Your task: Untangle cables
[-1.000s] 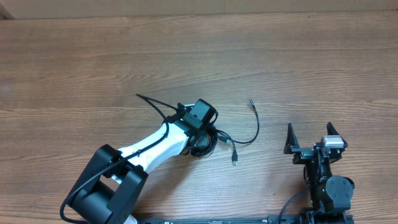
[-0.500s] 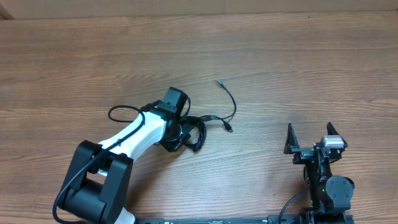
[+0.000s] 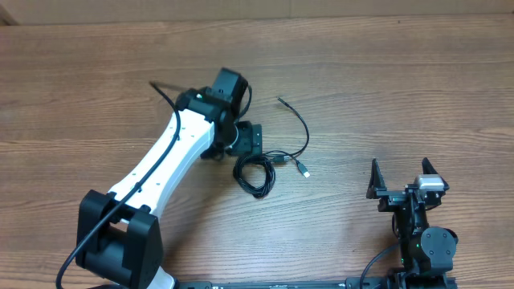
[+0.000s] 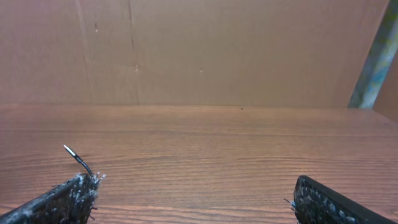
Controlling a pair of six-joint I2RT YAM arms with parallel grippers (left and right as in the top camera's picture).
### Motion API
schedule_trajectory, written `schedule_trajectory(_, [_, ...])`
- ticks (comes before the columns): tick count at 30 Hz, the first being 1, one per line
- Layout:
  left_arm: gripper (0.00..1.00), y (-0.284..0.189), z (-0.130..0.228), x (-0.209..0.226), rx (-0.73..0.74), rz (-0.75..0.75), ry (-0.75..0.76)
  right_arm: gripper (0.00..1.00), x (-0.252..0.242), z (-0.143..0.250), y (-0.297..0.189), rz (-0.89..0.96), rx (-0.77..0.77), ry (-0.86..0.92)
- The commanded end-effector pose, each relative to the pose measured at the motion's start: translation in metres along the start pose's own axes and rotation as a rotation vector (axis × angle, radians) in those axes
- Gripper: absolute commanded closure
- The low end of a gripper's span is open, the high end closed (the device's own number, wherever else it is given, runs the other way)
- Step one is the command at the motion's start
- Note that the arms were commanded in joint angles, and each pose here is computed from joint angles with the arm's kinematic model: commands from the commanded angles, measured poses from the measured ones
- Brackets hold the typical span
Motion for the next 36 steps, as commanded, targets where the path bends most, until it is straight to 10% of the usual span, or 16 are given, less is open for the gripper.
schedule_trajectory(1, [0.09,-0.007,-0.010,0.004,-0.037,-0.047,0.461,0.00,0.000,0.003,0.000,0.001,0.000,-0.005])
schedule_trajectory(27, [0.28,0.096,0.039,0.013,-0.069,0.159,0.740,0.00,0.000,0.003,0.000,0.001,0.000,-0.005])
schedule_trajectory(36, [0.90,0.113,0.050,0.021,-0.085,0.165,0.618,0.00,0.000,0.003,0.000,0.001,0.000,-0.005])
Point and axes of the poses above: each gripper's point midway between its finger pads, its own y axis out along the fingers, its own x axis along the line the jaws close on, z = x × y, the point moved 5 cm from there along -y, back along the fingers, and after that the axes turned 3 degrees about -y, right-handed, at the moved point
